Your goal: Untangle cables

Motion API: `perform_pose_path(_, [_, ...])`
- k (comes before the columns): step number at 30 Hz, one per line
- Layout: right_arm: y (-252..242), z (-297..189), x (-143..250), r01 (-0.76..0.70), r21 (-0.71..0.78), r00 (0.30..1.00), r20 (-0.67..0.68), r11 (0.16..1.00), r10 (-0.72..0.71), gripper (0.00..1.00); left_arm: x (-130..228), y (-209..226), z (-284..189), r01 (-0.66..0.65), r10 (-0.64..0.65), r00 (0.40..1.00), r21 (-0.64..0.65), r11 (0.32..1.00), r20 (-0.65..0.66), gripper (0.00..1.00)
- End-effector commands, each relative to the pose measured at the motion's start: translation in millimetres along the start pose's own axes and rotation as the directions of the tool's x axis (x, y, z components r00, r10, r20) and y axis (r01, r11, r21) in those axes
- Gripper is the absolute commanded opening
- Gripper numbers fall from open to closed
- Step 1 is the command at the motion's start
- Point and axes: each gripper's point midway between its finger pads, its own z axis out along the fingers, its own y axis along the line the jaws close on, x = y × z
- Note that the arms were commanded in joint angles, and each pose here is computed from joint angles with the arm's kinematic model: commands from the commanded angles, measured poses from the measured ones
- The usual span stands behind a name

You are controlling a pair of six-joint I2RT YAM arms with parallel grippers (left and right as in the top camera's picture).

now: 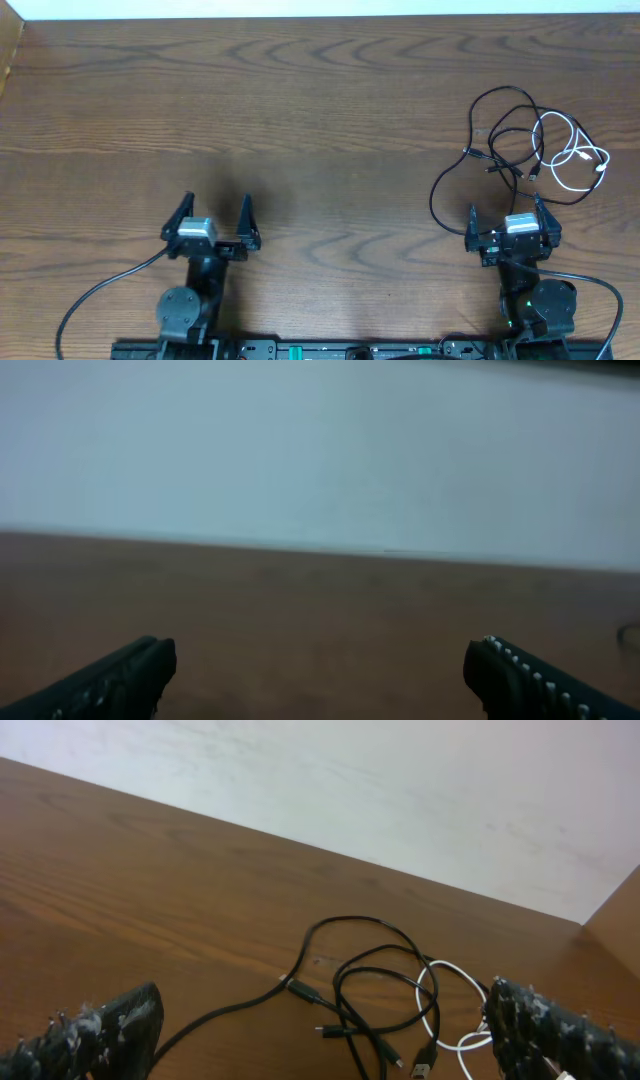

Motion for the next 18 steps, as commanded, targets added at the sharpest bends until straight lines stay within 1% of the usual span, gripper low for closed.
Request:
perform_pose_path(1, [0.6, -0.3, 0.0, 0.008, -0.003, 1.000, 0.002, 1.000, -0.008, 0.99, 11.4, 2.2, 0.2, -0.004, 0.004, 1.000, -0.009, 1.000, -0.029, 0.98])
perform_pose_path(4, [0.6, -0.3, -0.1, 0.008, -0.002, 1.000, 0.003, 1.000, -0.008, 0.99, 16.0, 2.9, 0.0, -0.005, 0.004, 0.999, -0.011, 1.000, -0.047, 0.98])
perform_pose_path(9, [0.6, -0.3, 0.0, 0.008, -0.003, 1.000, 0.002, 1.000, -0.008, 0.99, 50.5, 7.1, -4.2, -0.013, 0.007, 0.982, -0.027, 1.000, -0.188, 0.98])
perform_pose_path(18, [0.7, -0.4, -0.2, 0.008, -0.003, 1.000, 0.003, 1.000, -0.008, 0.99, 49.8, 14.8, -4.3, -0.014, 0.003, 0.983, -0.058, 0.998, -0.186, 0.98])
